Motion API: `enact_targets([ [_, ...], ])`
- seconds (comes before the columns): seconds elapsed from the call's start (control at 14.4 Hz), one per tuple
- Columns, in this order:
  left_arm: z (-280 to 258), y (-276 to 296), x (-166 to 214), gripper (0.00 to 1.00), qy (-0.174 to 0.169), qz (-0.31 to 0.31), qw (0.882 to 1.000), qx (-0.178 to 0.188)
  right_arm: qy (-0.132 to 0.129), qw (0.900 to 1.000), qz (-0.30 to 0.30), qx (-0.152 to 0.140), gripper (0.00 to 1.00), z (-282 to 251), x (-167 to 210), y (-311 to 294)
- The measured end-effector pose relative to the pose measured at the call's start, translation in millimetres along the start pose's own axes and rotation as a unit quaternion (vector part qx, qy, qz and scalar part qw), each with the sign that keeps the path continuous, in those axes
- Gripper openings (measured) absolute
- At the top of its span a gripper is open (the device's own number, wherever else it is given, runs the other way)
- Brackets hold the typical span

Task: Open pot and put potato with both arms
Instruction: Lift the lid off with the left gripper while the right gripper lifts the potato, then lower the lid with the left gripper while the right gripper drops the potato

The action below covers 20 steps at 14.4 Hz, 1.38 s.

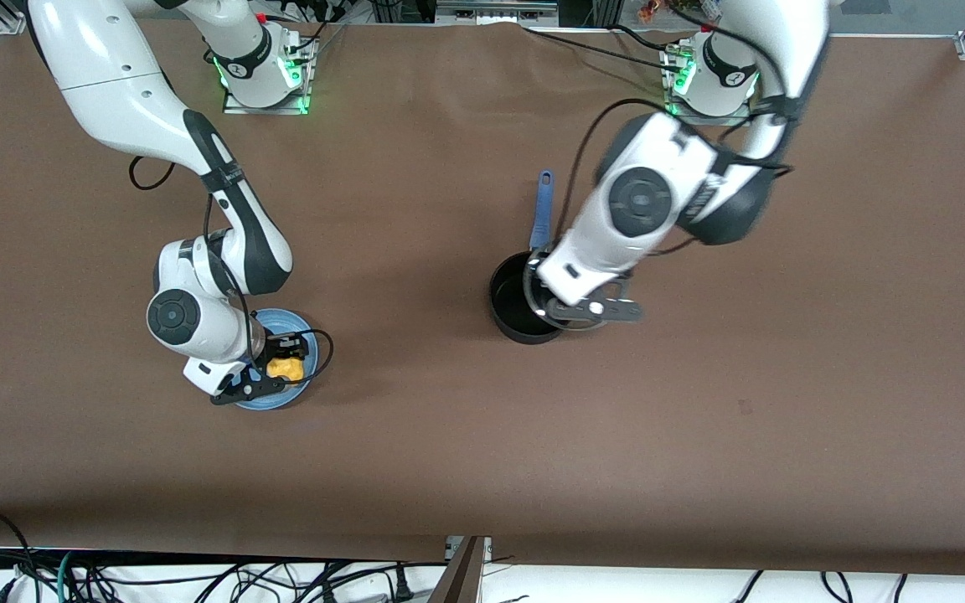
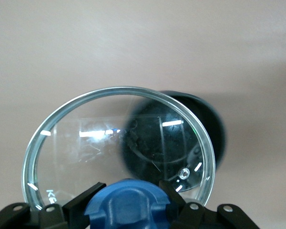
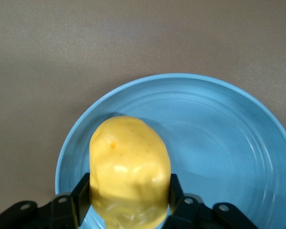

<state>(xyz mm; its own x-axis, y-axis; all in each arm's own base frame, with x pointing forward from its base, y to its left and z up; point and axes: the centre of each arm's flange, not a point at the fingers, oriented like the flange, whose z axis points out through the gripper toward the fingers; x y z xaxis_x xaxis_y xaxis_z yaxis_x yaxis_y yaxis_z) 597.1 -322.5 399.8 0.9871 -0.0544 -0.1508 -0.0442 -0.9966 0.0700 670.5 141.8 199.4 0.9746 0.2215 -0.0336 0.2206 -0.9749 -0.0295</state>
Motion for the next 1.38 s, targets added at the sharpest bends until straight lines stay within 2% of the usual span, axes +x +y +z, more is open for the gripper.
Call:
enact_targets([
  [0.14,-24,-62,14,0.54,-0.007,0.03,1.0,-0.001,0.001,1.0,0.0,0.0,0.65,0,0,0],
  [0.35,-30,-142,29,0.54,-0.027,0.072,0.997,-0.005,0.011,1.0,-0.004,0.0,0.65,-7,5,-3],
  [0.55,-22,-219,36,0.54,-0.042,0.118,0.992,0.001,0.029,1.0,-0.011,0.0,0.65,-41,13,-12],
  [0.69,-10,-267,37,0.54,-0.051,0.142,0.989,0.001,0.031,0.999,-0.025,0.002,0.65,-74,14,-34],
  [0.83,11,-303,38,0.54,-0.041,0.162,0.986,0.002,0.028,0.999,-0.019,0.012,0.65,-101,15,-73],
  [1.04,62,-340,36,0.54,-0.017,0.188,0.982,0.014,0.029,0.999,0.028,0.035,0.65,-119,9,-150],
  [1.38,149,-356,34,0.54,0.005,0.202,0.979,0.012,0.024,0.989,0.135,0.06,0.65,-128,-23,-287],
])
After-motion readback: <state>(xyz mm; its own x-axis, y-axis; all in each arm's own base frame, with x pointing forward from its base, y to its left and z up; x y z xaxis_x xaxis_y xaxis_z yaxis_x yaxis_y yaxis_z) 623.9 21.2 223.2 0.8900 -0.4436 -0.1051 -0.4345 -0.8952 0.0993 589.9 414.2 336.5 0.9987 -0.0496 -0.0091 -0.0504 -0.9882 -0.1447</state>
